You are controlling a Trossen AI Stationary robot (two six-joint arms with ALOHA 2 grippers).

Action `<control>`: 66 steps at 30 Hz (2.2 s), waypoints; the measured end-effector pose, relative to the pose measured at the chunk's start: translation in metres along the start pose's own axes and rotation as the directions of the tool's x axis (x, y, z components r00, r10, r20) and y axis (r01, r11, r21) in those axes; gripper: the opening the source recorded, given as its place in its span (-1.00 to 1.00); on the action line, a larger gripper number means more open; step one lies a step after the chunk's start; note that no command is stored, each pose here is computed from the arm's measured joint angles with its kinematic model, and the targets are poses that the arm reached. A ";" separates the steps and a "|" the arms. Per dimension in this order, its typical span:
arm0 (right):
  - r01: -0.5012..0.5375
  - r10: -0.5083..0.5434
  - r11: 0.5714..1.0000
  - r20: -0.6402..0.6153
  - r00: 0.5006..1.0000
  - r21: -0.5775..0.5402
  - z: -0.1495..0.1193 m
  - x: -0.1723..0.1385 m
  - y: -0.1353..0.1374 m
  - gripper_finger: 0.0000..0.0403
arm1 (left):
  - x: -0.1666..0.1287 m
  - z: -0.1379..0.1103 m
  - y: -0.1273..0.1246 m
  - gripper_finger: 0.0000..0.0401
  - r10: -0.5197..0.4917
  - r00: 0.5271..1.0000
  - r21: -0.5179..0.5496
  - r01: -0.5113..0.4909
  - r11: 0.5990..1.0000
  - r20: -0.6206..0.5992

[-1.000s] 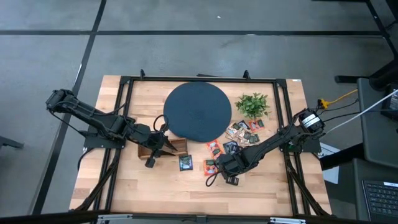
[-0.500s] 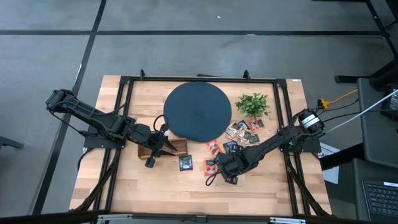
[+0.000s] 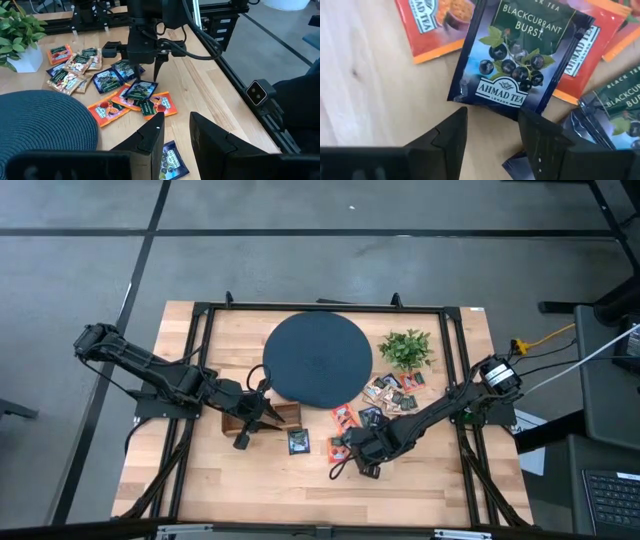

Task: Pick & Place Tea
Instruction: Put the blue tea bag into the middle section of the wooden organizer

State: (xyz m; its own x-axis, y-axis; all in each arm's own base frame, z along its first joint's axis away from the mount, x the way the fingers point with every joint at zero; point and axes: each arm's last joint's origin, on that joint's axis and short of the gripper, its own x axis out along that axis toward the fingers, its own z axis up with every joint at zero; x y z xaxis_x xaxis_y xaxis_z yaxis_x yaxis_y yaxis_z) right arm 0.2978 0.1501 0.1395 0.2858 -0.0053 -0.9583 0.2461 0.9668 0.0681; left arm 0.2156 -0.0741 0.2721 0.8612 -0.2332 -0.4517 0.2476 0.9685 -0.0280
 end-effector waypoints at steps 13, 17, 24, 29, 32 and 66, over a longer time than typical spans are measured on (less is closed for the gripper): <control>0.052 -0.045 0.996 0.097 0.994 -0.067 0.020 -0.022 0.012 -0.12 | 0.000 0.001 0.000 -0.56 -0.001 1.000 0.000 0.001 1.000 0.008; 0.084 -0.077 0.994 0.094 0.993 -0.068 0.016 -0.019 0.009 -0.12 | 0.000 0.001 0.000 -0.56 -0.001 1.000 0.000 0.001 1.000 0.008; 0.081 -0.080 0.997 0.045 0.996 -0.019 0.007 -0.012 0.004 -0.43 | 0.000 0.001 0.000 -0.56 -0.001 1.000 -0.001 0.001 1.000 0.008; 0.067 -0.066 0.998 0.059 0.996 -0.016 0.004 -0.005 0.002 -0.90 | 0.000 0.006 -0.003 -0.57 -0.012 0.998 -0.016 0.013 1.000 0.060; 0.047 -0.046 0.999 0.085 0.995 -0.007 -0.002 0.004 -0.002 -0.94 | -0.001 0.008 -0.009 -0.57 -0.038 0.995 0.019 0.036 0.999 0.090; 0.010 -0.034 0.995 0.232 0.972 0.101 -0.003 0.018 -0.007 -0.83 | 0.126 -0.032 -0.037 -0.57 0.123 0.978 0.352 -0.057 0.934 -0.167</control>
State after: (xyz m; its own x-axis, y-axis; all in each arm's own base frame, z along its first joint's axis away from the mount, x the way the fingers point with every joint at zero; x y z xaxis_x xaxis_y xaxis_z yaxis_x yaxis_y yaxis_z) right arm 0.2981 0.1437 0.1204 0.4842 -0.0967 -0.8696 0.3410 0.9361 0.0858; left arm 0.3010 -0.1363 0.1871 0.7986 -0.0947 -0.5943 0.3385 0.8873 0.3134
